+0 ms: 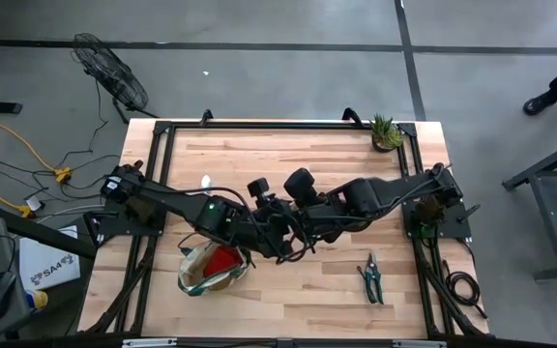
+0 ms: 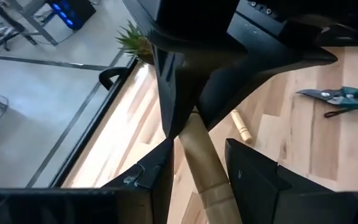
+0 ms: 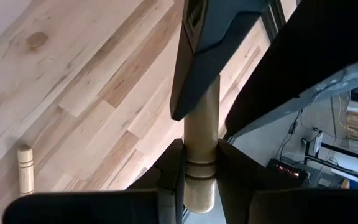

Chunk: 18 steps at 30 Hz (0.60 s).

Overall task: Pick & Place Garden tools in Gardening bag
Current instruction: Put the hand rake into the gardening bag

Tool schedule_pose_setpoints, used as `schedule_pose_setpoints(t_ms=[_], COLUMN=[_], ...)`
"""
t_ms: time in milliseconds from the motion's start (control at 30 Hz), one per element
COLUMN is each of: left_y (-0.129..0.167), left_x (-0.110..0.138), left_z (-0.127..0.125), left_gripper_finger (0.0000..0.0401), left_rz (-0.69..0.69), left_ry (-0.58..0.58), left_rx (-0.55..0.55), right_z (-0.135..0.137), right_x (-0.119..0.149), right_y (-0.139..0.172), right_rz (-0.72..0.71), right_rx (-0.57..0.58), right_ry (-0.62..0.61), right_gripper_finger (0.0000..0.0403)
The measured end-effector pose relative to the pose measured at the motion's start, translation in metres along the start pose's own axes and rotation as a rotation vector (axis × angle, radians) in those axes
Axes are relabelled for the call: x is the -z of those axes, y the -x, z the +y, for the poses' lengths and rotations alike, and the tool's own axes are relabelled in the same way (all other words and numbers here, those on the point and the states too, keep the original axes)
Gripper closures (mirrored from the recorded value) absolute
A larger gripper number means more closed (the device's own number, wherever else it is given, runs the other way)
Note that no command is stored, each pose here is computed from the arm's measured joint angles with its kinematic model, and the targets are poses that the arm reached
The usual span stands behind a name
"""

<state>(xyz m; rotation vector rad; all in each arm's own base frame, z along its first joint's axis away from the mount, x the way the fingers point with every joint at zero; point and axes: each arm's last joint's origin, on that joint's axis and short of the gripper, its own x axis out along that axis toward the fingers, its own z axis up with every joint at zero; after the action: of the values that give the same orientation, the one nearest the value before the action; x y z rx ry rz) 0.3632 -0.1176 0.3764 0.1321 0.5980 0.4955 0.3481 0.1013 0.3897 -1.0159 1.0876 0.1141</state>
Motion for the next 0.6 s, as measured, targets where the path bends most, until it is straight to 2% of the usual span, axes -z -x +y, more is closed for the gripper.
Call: schedule_pose_setpoints(t_ms=[600], left_y=[0.0001], left_x=[0.0010], left_z=[-0.0015], left_gripper_finger=[0.0260], left_rz=[0.021], left_ry=[-0.005], left_rx=[0.053], right_z=[0.0041], right_x=[-0.0041], right_y=[0.0031], right_rz=[-0.023], right_rx=[-0.004], right_ry=[0.089], right_gripper_finger=[0.0349])
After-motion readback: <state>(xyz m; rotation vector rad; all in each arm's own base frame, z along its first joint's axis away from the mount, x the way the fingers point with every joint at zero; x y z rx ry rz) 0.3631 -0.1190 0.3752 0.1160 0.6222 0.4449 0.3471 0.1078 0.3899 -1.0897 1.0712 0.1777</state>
